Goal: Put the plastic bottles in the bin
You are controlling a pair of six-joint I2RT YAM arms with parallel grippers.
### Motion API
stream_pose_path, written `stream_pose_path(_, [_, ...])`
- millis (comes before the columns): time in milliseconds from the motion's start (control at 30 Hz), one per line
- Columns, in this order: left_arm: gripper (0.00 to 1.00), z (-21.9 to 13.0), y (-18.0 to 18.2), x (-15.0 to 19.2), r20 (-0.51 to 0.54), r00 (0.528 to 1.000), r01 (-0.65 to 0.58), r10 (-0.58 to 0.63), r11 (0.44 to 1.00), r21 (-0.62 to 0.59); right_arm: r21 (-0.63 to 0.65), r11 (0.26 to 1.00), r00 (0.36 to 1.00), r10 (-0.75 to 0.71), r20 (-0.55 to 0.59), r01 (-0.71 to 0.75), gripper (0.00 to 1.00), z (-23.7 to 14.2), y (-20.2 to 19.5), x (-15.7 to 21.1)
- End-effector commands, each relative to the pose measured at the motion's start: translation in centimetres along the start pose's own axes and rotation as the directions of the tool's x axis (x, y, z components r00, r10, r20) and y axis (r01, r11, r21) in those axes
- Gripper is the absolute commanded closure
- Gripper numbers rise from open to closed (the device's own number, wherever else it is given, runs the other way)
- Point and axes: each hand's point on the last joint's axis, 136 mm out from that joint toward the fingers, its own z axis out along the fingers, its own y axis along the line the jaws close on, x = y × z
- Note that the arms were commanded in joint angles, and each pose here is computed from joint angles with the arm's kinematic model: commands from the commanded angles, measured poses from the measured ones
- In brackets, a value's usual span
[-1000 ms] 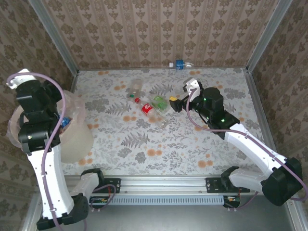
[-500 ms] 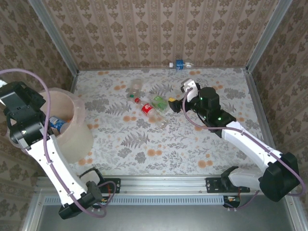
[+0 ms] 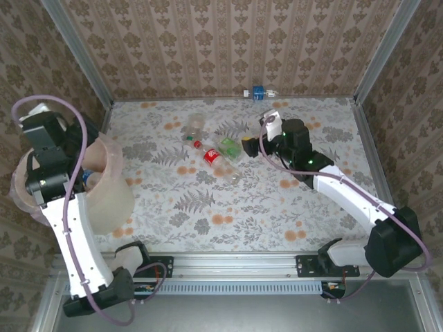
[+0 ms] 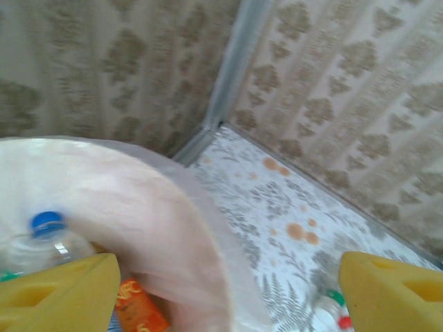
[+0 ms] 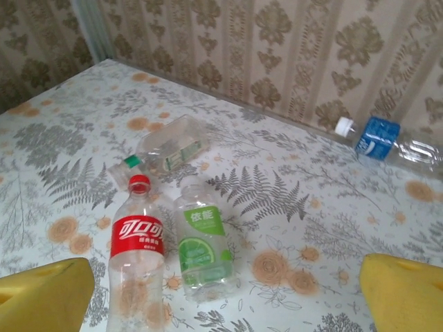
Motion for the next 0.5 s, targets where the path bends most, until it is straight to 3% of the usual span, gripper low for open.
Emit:
stream_pose_path(0, [0.13, 0.8, -2.8, 0.5, 0.004, 0.999, -0.036, 0.036, 0.997, 0.074, 0.077, 0.988, 0.990, 0.138, -0.025, -0.136, 0.00, 0.8, -2.7, -0.4])
stream_pose_path(200, [0.06, 2.0, -8.6, 2.4, -0.023, 0.994, -0.096, 0.105, 0.964, 0.247, 0.178, 0.934, 0.943, 0.325, -0.072, -0.308, 0.00, 3.8, -7.4, 1.0])
stream_pose_path(467, [0.00, 2.3, -16.7, 5.2, -0.042, 0.978, -0.157, 0.205, 0.852, 0.500, 0.277, 0.875, 0.878, 0.451, -0.163, -0.398, 0.00, 8.8, -12.9, 3.3])
